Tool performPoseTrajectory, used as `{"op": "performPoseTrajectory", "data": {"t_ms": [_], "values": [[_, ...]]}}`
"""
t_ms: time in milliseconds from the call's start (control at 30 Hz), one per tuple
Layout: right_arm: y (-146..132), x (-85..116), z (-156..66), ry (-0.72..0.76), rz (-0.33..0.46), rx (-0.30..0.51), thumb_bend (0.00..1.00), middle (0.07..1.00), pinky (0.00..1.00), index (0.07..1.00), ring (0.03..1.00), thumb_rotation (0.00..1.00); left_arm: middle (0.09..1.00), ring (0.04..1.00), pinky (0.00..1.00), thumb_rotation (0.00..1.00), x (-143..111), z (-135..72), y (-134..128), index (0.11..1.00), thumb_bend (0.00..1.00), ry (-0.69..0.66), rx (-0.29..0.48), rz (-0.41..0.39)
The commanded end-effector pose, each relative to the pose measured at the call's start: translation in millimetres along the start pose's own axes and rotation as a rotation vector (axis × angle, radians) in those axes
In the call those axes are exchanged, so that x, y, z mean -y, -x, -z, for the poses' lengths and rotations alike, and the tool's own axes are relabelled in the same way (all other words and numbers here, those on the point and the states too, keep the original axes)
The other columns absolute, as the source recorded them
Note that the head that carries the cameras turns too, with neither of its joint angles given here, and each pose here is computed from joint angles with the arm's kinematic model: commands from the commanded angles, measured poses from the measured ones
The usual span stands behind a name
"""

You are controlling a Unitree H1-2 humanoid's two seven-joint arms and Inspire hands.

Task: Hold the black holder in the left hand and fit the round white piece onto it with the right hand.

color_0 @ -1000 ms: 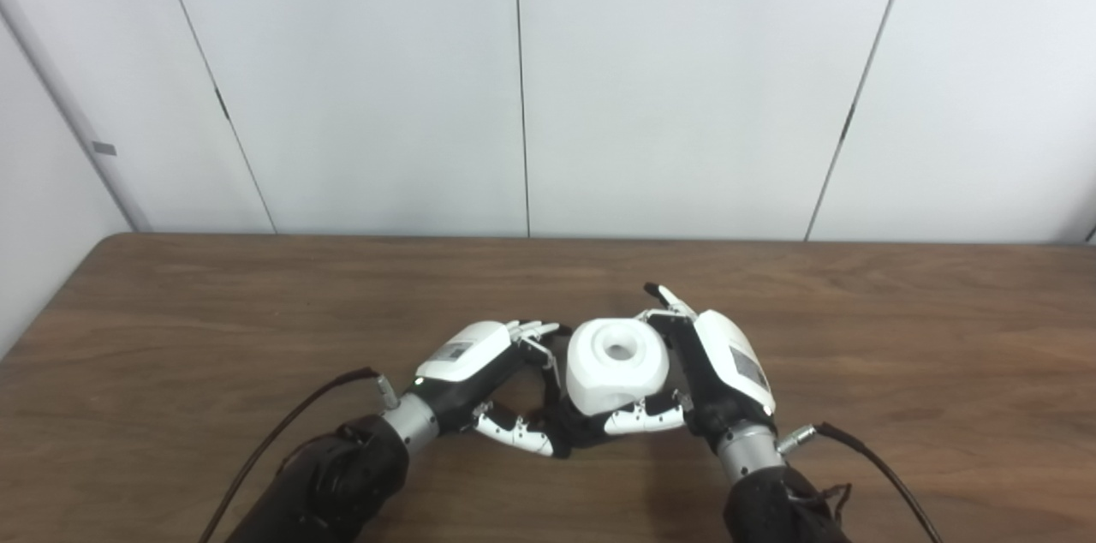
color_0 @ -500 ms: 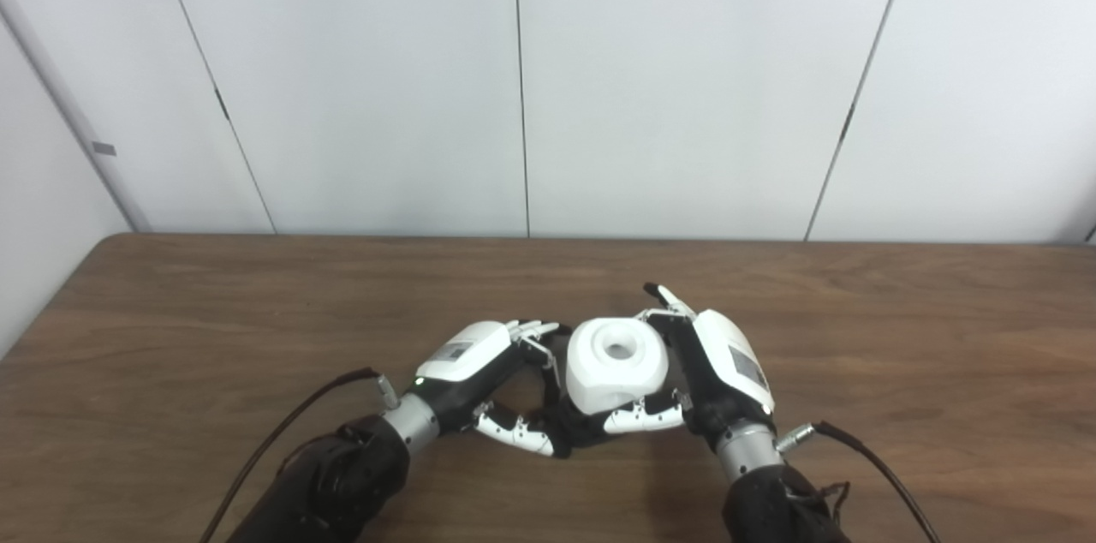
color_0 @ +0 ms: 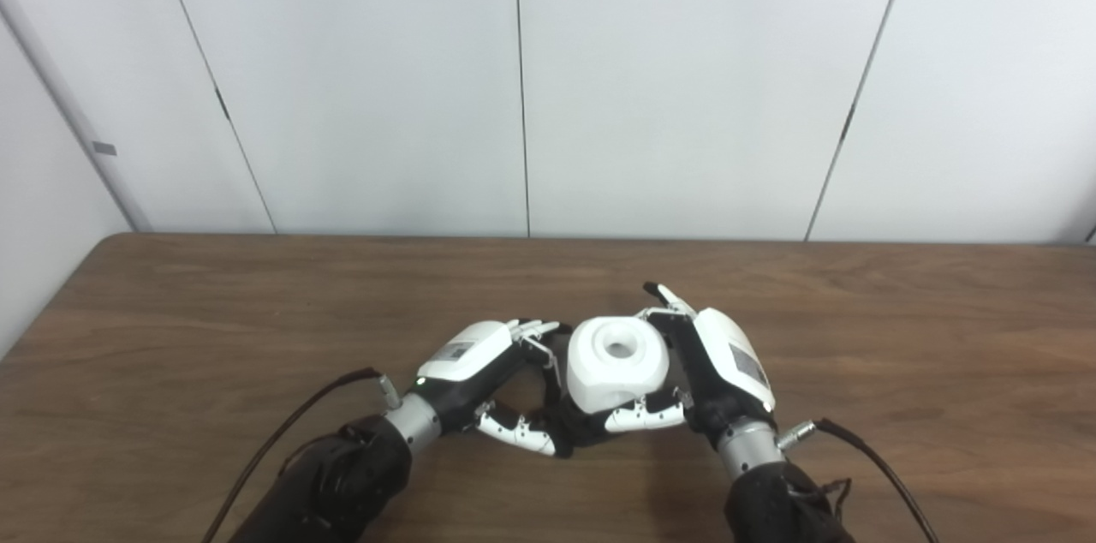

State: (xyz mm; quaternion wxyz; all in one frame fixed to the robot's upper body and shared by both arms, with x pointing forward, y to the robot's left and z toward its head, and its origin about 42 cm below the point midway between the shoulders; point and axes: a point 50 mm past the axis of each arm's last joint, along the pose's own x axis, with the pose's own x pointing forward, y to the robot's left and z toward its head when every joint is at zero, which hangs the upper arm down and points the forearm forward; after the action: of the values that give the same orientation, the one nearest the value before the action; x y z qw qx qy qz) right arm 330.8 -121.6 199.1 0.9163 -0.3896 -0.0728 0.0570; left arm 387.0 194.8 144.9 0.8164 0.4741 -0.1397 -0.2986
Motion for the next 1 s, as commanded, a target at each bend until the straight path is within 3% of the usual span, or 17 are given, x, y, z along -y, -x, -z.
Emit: {"op": "performPoseTrajectory", "data": {"t_ms": [0,967], "values": [[-5.3,6.8,-23.0,-0.019,0.023,0.103,0.5,0.93,0.74,0.481,0.93,0.14,0.944,0.963,0.99,0.05,3.0,-7.4,-9.9,0.477,0.52,-0.038,0.011,0.029],[-7.9,10.3,-26.1,-0.019,0.025,0.121,0.5,0.927,0.73,0.481,0.915,0.14,0.943,0.967,1.0,0.05,7.0,-5.1,-14.3,0.477,0.52,-0.03,0.013,0.025]]}}
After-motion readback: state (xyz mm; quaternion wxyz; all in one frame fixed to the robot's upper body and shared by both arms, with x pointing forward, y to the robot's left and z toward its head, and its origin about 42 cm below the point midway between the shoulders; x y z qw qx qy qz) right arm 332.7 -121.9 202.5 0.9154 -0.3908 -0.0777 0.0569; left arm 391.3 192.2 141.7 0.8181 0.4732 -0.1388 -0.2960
